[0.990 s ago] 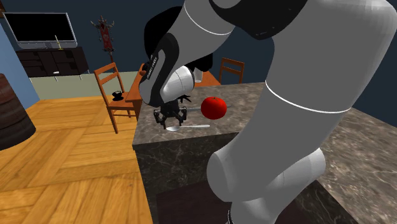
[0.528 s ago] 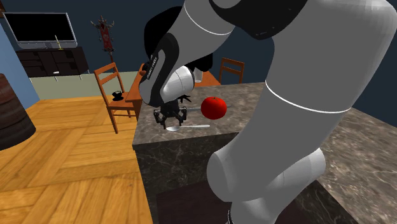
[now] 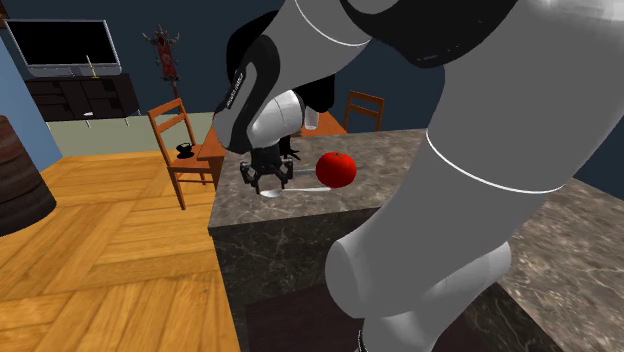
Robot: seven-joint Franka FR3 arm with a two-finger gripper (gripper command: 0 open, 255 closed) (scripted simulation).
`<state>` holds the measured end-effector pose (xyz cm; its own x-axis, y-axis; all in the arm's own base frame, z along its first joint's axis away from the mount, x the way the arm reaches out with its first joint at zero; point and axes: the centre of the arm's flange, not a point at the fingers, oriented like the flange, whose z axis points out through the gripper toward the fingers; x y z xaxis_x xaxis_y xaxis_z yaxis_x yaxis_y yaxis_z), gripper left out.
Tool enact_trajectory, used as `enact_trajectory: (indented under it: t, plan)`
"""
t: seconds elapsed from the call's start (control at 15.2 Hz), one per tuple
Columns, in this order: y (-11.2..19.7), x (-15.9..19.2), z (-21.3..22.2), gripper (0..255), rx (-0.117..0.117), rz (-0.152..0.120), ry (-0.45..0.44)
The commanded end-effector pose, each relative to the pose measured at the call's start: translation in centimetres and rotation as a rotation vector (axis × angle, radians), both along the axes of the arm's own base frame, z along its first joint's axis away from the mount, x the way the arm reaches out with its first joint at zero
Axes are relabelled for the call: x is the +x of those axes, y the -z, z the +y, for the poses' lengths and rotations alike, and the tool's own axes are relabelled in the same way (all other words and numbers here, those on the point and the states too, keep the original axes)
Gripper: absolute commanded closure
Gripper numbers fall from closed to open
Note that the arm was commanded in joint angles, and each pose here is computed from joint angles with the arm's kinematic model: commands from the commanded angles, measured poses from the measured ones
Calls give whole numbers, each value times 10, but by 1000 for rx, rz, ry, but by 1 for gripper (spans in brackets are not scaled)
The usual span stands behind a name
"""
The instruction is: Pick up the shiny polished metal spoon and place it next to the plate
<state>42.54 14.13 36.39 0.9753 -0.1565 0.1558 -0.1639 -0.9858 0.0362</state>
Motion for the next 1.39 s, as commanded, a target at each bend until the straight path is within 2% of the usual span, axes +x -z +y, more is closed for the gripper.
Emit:
enact_trajectory:
  t: [0.0, 0.59, 1.32]
  plan:
    - [-10, 1, 0, 255, 0, 1, 0]
    - [-57, 1, 0, 255, 0, 1, 0]
    - [-57, 40, -140, 255, 0, 1, 0]
